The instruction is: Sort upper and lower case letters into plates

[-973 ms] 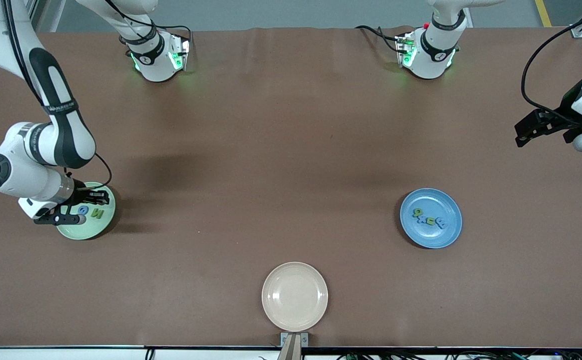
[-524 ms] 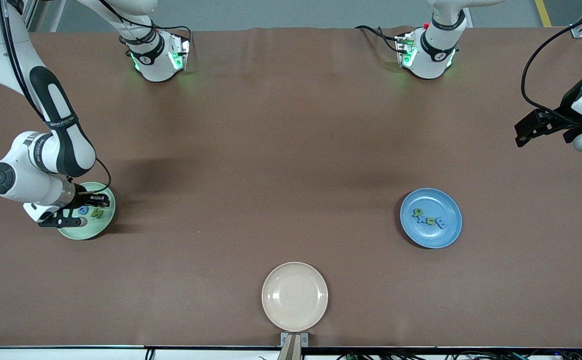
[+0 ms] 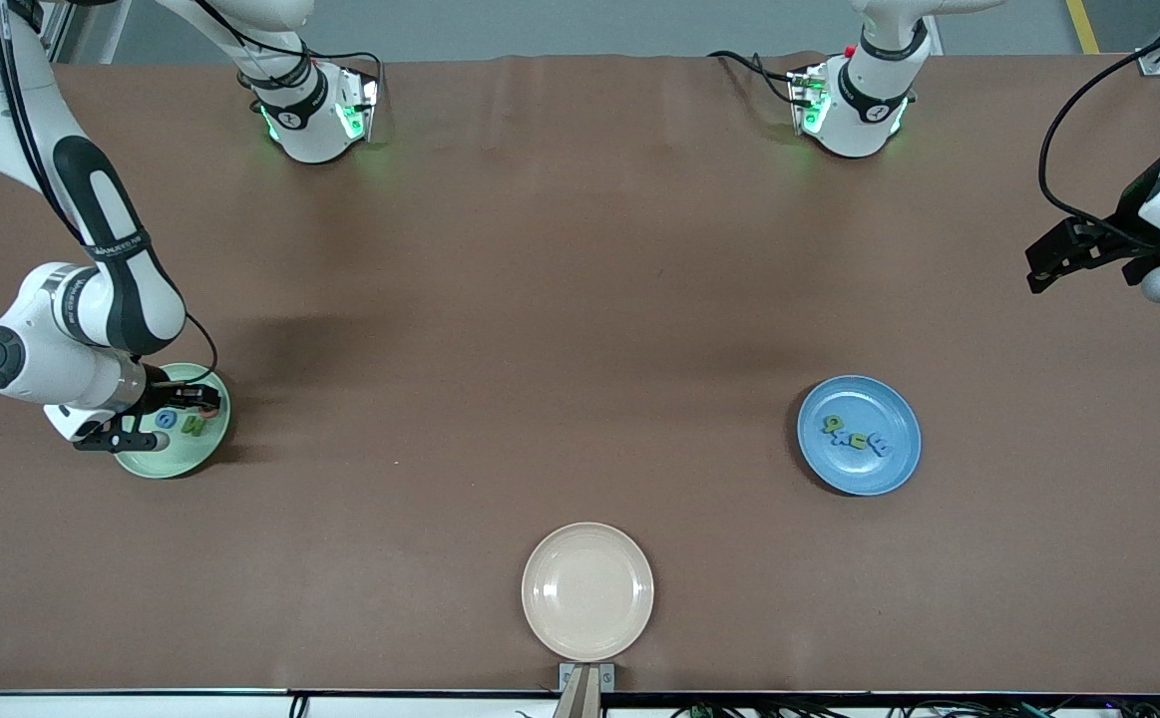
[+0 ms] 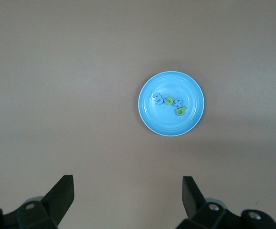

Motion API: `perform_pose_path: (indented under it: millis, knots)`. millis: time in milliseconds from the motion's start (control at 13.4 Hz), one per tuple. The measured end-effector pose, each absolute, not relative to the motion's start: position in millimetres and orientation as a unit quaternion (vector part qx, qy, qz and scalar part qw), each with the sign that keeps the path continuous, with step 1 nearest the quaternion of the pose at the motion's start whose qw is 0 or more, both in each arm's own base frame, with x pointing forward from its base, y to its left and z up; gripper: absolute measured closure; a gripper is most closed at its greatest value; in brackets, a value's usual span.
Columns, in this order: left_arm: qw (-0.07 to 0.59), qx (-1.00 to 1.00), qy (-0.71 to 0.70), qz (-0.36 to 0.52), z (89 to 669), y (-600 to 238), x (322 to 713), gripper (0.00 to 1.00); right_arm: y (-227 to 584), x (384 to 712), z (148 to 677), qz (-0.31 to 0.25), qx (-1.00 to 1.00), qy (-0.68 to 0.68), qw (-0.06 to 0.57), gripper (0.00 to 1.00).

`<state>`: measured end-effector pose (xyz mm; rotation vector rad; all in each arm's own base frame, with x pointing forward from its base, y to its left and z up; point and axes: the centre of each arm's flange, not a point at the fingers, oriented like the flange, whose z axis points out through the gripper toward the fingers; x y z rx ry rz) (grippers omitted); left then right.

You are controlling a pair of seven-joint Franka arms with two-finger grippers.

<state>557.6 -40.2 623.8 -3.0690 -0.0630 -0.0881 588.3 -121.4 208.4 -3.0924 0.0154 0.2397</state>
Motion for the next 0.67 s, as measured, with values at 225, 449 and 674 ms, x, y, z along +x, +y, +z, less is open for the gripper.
perform_pose_path:
  millis: [225, 449, 674]
  knots:
    - [0.035, -0.999, -0.02, -0.028, 623, -40, 557, 0.0, -113, 589, 272, 0.096, -0.995, 0.028, 0.018, 0.01]
    - [0.035, -0.999, -0.02, -0.027, 623, -40, 557, 0.0, -83, 575, 371, 0.097, -0.994, 0.045, 0.007, 0.0]
    - [0.035, -0.999, -0.02, -0.027, 623, -41, 557, 0.0, -48, 549, 458, 0.079, -0.996, 0.03, -0.003, 0.0]
